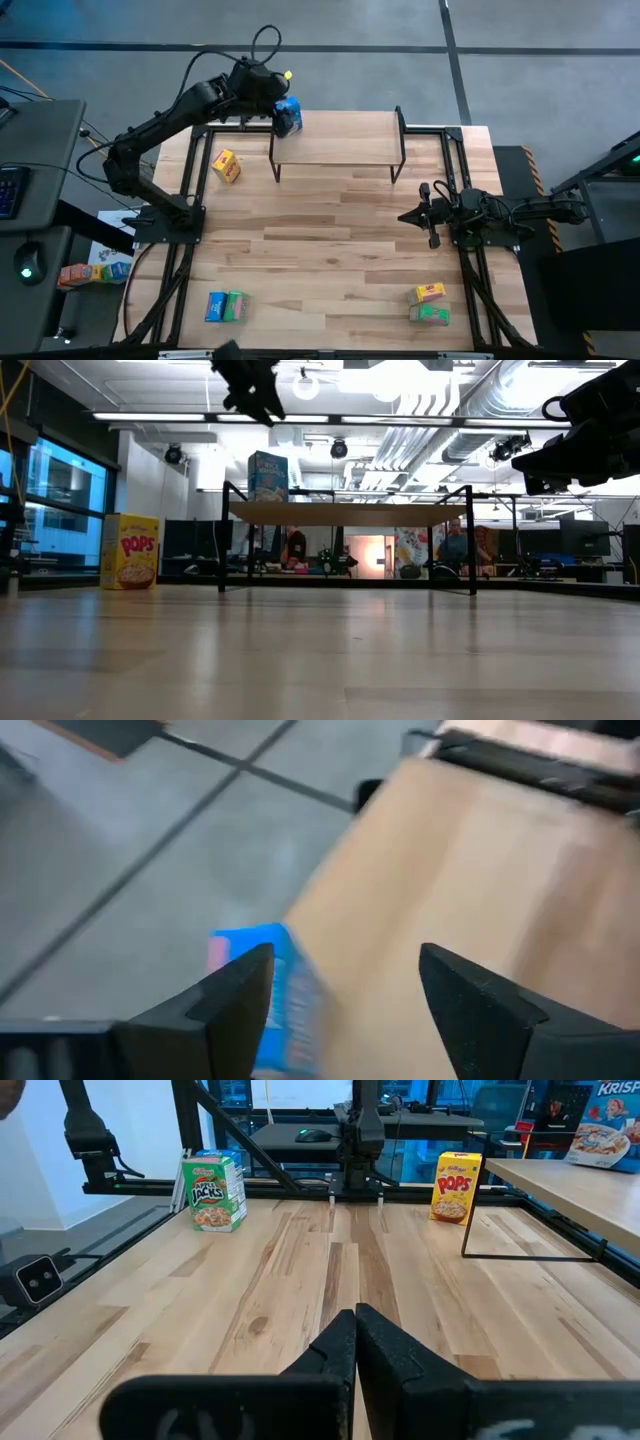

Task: Stack cereal on shelf
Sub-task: Put the top blue cereal box on the shelf

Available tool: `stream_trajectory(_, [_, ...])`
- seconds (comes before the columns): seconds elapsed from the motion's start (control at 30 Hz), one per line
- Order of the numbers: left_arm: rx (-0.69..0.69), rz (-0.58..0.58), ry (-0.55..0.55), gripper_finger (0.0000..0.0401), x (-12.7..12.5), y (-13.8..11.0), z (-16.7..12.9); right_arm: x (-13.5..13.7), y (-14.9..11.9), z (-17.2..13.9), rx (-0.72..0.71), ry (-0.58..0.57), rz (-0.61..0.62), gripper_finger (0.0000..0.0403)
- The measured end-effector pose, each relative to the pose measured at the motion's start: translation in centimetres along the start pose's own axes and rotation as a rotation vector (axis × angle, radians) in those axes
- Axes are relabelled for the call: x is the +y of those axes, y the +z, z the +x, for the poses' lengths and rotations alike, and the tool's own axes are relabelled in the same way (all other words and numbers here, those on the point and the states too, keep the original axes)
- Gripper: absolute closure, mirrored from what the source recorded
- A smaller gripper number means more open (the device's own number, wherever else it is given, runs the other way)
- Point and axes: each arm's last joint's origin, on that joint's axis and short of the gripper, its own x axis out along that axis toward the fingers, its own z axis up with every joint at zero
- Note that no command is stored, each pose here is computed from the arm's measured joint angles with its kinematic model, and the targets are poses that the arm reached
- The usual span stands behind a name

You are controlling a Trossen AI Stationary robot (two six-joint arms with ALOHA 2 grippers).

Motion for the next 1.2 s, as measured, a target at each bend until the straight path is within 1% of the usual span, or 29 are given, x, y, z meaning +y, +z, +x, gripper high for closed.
stream_trajectory(0.07, [-0.036,-0.009,-0.021,0.0195,-1.1,-0.6,-0.7,0.0,0.0,0.0,0.001,0.0,0.0,0.0403])
stream_trajectory(0.17, [-0.113,-0.027,-0.05,0.0254,-3.0,-2.3,-1.6,0.0,0.0,0.0,0.0,0.0,0.0,0.0403])
stream_trajectory(0.3, [-0.256,-0.081,-0.08,0.0355,-4.9,-6.2,-2.3,0.0,0.0,0.0,0.001,0.0,0.0,0.0403])
stream_trajectory(0.33, [-0.296,-0.105,-0.078,0.0377,-5.2,-7.4,-2.2,0.0,0.0,0.0,0.0,0.0,0.0,0.0403])
stream_trajectory(0.37, [-0.336,-0.136,-0.073,0.0388,-5.4,-8.6,-2.0,0.0,0.0,0.0,0.0,0.0,0.0,0.0403])
stream_trajectory(0.43, [-0.392,-0.201,-0.058,0.0388,-5.6,-10.8,-1.2,0.0,0.0,0.0,0.001,0.0,0.0,0.0403])
stream_trajectory(0.5, [-0.403,-0.256,-0.013,0.039,-5.4,-12.7,-0.1,0.0,0.0,0.0,0.0,0.0,0.0,0.0403])
stream_trajectory(0.53, [-0.396,-0.277,0.017,0.0394,-5.1,-13.5,0.5,0.0,0.0,0.0,0.001,0.0,0.0,0.0403])
stream_trajectory(0.6, [-0.383,-0.301,0.058,0.0399,-4.6,-14.2,1.6,0.0,0.0,0.0,0.001,0.0,0.0,0.0403])
stream_trajectory(0.7, [-0.353,-0.318,0.099,0.04,-3.9,-14.2,2.9,0.0,0.0,0.0,0.0,0.0,0.0,0.0403])
stream_trajectory(0.8, [-0.341,-0.326,0.137,0.04,-3.0,-13.2,3.8,0.0,0.0,0.0,0.0,0.0,0.0,0.0403])
stream_trajectory(0.93, [-0.282,-0.325,0.182,0.0401,-2.1,-12.5,5.3,0.0,0.0,0.0,0.0,0.0,0.0,0.0403])
stream_trajectory(1.07, [-0.254,-0.328,0.172,0.0401,-1.9,-12.4,6.3,0.0,0.0,0.0,0.0,0.0,0.0,0.0403])
stream_trajectory(1.2, [-0.237,-0.324,0.177,0.0401,-2.0,-12.6,6.6,0.0,0.0,0.0,0.0,0.0,0.0,0.0403])
